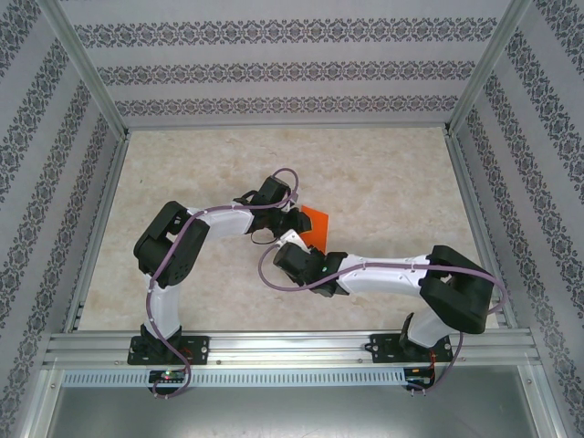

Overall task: Fold a paper plane with a square sheet of paper (pick it up from the middle)
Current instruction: Fold the triangle a second time at the center of the table.

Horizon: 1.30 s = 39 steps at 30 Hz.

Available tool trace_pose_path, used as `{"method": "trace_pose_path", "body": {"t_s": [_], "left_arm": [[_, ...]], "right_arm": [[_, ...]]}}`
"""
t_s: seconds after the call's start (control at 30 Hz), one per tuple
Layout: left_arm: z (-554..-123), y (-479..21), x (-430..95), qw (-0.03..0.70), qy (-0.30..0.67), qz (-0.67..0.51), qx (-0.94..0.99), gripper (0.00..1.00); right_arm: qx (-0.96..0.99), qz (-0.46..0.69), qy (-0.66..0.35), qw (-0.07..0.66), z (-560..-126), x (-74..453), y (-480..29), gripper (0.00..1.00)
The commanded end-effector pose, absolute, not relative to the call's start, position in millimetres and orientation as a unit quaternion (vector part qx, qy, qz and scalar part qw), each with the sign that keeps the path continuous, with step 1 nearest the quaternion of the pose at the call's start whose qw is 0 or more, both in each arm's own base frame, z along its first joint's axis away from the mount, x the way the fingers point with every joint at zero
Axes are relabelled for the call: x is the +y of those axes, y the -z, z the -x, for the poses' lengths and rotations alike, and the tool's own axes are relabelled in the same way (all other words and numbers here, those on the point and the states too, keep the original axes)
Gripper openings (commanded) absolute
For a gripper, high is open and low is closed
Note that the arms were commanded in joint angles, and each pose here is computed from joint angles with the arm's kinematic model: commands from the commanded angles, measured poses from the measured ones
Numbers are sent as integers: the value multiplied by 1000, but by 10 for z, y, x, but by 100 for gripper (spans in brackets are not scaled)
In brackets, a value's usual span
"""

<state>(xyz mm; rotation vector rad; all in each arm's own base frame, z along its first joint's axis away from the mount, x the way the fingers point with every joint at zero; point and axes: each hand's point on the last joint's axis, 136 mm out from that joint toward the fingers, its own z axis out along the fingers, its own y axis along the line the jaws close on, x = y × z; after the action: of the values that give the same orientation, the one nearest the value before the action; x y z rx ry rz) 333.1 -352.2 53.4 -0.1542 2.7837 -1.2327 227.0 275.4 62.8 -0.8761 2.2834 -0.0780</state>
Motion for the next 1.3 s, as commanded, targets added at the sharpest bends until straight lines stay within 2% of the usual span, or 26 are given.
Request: {"method": "trace_pose_path", "body": {"t_s": [0.0,0.07,0.3,0.4,0.53,0.7,0.8,1.03,1.27], "left_arm": [[-3383,-698,-3517,57,406,47,911,26],[-3393,-720,-3495,63,400,46,913,27],[-3465,-831,-3277,100,363,63,924,32],[-3497,-886,-3080,119,338,84,930,41],[-3511,-976,-2798,147,313,114,931,45],[-3469,-1006,-2514,165,290,143,932,47],[-3390,-975,-2482,157,290,142,933,41],[-3125,-798,-2436,125,292,152,936,18],[-2928,-665,-2489,106,287,152,940,8]], "right_arm": [[876,318,23,361,-2314,2779,-814,9],[882,311,16,354,-2327,2765,-804,0],[895,292,-46,334,-2371,2862,-861,0],[897,277,-101,331,-2400,3012,-973,0],[901,255,-149,319,-2450,3193,-1057,0],[908,229,-199,290,-2475,3318,-993,0],[912,209,-236,264,-2490,3334,-912,0],[908,157,-307,237,-2517,3314,-782,0],[908,129,-325,230,-2542,3258,-689,0]]}}
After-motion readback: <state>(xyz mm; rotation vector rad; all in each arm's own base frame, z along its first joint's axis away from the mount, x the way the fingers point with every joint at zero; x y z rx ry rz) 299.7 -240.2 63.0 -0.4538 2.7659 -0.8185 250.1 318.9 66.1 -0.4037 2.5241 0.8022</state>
